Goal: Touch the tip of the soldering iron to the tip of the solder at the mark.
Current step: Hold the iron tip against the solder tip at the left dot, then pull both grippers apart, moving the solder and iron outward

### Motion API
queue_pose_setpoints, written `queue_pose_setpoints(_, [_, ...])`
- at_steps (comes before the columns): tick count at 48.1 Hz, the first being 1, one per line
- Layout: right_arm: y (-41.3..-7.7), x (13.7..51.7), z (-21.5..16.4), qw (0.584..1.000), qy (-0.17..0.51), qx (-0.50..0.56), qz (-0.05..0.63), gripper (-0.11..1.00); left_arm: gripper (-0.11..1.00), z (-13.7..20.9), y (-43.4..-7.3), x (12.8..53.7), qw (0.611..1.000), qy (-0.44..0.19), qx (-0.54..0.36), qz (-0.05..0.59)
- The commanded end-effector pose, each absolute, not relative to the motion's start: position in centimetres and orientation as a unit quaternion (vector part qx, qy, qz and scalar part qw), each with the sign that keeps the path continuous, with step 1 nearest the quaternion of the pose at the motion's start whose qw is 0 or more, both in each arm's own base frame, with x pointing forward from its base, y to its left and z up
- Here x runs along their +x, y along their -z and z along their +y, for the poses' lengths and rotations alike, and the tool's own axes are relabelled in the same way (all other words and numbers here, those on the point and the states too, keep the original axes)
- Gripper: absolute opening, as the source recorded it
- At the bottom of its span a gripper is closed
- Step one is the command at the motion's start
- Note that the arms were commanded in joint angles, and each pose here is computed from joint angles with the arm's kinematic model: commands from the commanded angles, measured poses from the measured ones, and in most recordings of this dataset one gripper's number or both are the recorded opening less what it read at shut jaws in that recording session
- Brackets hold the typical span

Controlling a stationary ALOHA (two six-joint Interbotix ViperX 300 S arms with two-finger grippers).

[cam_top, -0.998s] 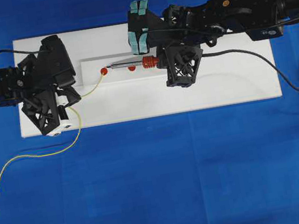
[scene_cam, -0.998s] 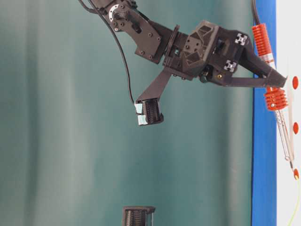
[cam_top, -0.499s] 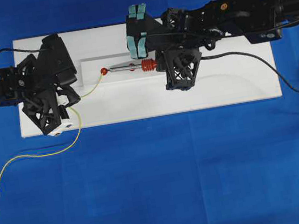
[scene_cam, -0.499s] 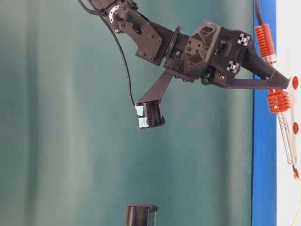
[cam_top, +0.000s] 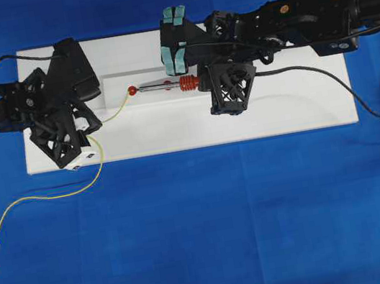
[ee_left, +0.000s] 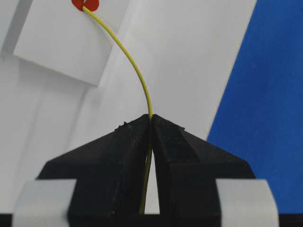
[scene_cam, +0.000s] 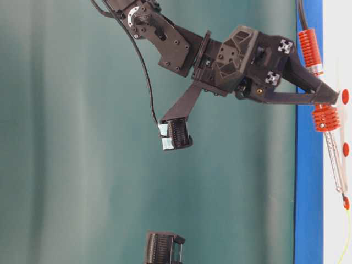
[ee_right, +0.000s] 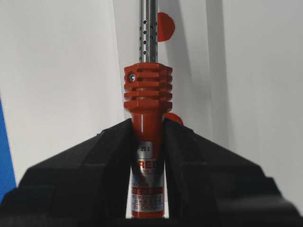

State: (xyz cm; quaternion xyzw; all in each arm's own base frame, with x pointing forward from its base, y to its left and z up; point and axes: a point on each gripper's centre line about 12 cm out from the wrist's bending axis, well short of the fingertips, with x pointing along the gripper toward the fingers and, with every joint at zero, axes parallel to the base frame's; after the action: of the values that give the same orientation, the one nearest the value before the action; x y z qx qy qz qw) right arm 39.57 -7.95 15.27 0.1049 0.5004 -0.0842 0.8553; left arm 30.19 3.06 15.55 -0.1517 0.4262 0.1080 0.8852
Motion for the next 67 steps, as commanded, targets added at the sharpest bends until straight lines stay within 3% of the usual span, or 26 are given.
queue_pose_setpoints(1, [-16.46,40.11,-8.02,0.865,0.084,0.103,0.485,0.06,0.03,3.18,-16.53,30.83,0.891,-0.108,-0.153,0.414])
queue_pose_setpoints(67, [-16.41,40.08,-8.01,0.864,0.084,0.103,0.485,0.06,0.03,3.24,-16.83,31.42,0.891,-0.108,-0.153,0.414])
